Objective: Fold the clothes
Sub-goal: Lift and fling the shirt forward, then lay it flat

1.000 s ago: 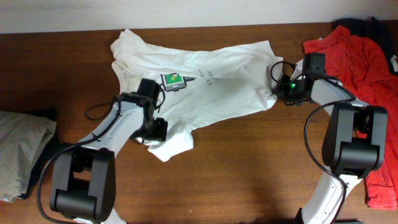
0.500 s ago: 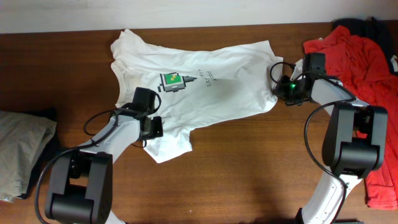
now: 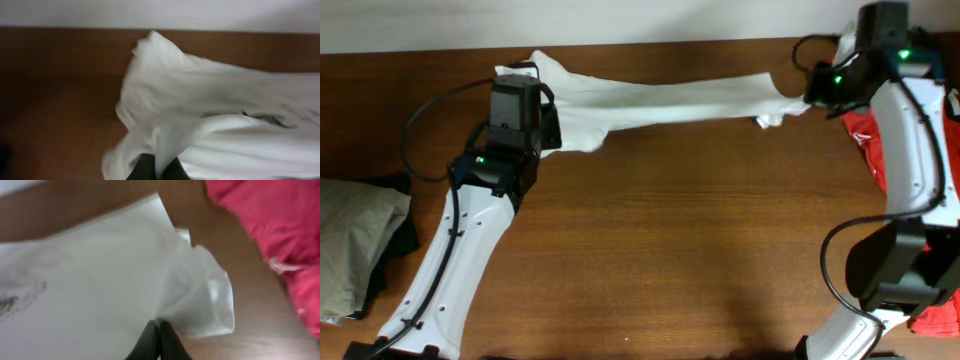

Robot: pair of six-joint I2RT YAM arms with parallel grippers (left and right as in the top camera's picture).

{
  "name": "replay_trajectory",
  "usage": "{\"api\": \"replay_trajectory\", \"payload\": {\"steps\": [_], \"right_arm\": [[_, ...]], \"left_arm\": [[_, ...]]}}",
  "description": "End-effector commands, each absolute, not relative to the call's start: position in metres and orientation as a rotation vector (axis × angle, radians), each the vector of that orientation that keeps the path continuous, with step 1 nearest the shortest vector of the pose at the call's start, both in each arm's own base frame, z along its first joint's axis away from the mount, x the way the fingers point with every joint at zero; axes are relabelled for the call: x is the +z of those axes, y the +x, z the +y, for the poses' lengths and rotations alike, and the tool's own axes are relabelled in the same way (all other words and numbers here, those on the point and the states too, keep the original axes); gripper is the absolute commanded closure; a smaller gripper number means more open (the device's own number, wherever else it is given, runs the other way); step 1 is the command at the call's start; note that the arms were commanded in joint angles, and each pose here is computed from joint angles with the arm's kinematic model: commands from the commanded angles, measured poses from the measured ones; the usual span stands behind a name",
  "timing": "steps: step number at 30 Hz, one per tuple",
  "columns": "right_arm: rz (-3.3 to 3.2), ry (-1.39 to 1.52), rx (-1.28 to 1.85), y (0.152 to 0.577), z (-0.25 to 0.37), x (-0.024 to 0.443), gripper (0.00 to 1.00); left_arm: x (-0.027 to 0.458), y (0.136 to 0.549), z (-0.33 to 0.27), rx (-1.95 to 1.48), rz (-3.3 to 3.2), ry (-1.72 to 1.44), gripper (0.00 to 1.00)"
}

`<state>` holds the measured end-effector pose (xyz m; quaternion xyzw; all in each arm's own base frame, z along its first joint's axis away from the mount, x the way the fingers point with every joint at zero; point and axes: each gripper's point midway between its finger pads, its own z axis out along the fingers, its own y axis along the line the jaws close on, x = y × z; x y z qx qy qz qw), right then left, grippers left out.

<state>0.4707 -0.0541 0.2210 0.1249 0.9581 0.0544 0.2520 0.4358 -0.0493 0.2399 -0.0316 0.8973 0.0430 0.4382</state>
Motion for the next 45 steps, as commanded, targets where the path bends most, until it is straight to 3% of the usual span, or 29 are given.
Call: {"api": "replay_trajectory", "payload": {"steps": [1,6,9,13,16,20,24,27,29,32,35,36,41,45], "right_arm": [[2.489,0.327,-0.002,0.463,-0.074,0.293,0.96],[2.304,0.322,-0.054,0.431,-0.075,0.396,0.96],[2.221,0.359,-0.068,0.395,-0.073,0.439,0.96],[2.144,0.397,-0.075,0.350,-0.070,0.471,0.96],[2.031,0.387,-0.061,0.304,-0.062,0.507,0.96],[1.908,0.388,-0.031,0.251,-0.051,0.539,0.96],[1.858,0.394,-0.010,0.210,-0.043,0.549,0.96],[1.925,0.417,-0.006,0.212,-0.044,0.531,0.96],[2.021,0.451,-0.001,0.228,-0.046,0.507,0.96],[2.225,0.497,-0.011,0.268,-0.053,0.454,0.96],[2.418,0.532,-0.024,0.310,-0.060,0.400,0.96],[2.519,0.550,-0.033,0.338,-0.065,0.368,0.96],[2.710,0.552,-0.051,0.431,-0.080,0.263,0.96],[2.796,0.526,-0.051,0.490,-0.083,0.172,0.96]], "left_arm": [[0.299,0.443,-0.039,0.184,2.099,-0.056,1.00],[0.418,0.447,-0.027,0.163,1.855,-0.090,1.00],[0.478,0.423,-0.019,0.174,1.794,-0.080,1.00],[0.479,0.383,-0.012,0.197,1.883,-0.061,1.00],[0.523,0.326,0.007,0.221,1.758,-0.116,1.00],[0.528,0.259,0.019,0.206,1.761,-0.132,1.00],[0.536,0.208,0.028,0.191,1.712,-0.144,1.00],[0.539,0.203,0.029,0.190,1.700,-0.147,1.00],[0.537,0.218,0.031,0.222,1.715,-0.159,1.00],[0.509,0.277,0.024,0.283,1.834,-0.143,1.00],[0.446,0.358,0.009,0.342,2.037,-0.087,1.00],[0.383,0.414,-0.005,0.357,2.196,-0.027,1.00],[0.207,0.513,-0.033,0.372,2.501,0.087,1.00],[0.145,0.549,-0.025,0.380,2.531,0.060,1.00]]}}
